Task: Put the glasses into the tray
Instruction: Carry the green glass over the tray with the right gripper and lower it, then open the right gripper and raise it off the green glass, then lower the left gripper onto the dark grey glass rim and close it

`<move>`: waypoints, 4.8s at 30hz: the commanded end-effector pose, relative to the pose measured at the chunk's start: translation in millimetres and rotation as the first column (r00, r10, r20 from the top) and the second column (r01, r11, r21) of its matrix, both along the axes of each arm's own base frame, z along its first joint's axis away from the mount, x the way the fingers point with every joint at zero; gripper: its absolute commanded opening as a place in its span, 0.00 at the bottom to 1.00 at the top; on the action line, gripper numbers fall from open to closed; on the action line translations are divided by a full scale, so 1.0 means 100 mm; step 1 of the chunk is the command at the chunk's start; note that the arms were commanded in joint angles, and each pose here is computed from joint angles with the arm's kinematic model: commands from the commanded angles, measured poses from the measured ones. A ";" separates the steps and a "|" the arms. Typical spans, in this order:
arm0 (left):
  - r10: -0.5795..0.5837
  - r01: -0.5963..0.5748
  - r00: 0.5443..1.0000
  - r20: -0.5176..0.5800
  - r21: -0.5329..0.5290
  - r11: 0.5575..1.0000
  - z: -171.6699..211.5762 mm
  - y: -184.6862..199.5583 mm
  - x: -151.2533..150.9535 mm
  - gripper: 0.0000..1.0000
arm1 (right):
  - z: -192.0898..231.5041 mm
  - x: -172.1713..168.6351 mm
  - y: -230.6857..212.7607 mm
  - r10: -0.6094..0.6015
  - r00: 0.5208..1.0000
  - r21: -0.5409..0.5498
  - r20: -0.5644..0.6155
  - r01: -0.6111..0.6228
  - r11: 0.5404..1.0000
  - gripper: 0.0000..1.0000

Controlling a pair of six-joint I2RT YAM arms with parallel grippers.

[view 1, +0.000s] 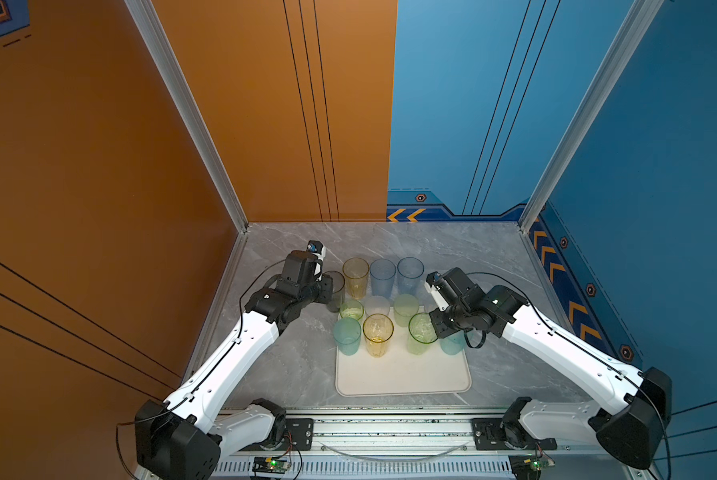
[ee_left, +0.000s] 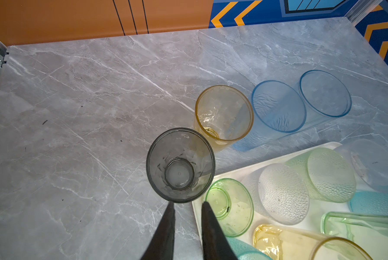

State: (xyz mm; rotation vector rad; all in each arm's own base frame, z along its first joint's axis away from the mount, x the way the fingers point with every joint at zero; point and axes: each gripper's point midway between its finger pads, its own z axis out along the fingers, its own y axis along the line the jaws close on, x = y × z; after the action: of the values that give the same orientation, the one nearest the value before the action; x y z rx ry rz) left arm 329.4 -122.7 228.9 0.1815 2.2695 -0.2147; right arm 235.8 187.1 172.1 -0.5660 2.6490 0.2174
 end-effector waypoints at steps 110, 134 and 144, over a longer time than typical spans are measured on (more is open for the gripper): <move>0.076 -0.065 0.962 -0.261 0.050 0.997 -0.51 0.41 0.38 0.23 | 0.81 0.45 -0.49 -0.230 0.948 0.229 0.219 0.179 0.957 0.39; 0.057 -0.038 0.948 -0.314 0.065 0.997 -0.70 0.35 0.53 0.21 | 0.77 0.47 -0.52 -0.234 0.949 0.227 0.213 0.185 0.956 0.39; 0.055 -0.027 0.938 -0.341 0.086 0.996 -0.78 0.36 0.55 0.18 | 0.74 0.49 -0.50 -0.230 0.952 0.225 0.202 0.184 0.957 0.39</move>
State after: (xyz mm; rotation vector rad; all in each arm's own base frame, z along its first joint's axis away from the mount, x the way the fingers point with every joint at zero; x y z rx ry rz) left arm 383.0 -88.2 149.4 0.1353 2.6143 -0.1372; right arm 280.3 133.1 237.8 -0.2054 2.4293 0.3159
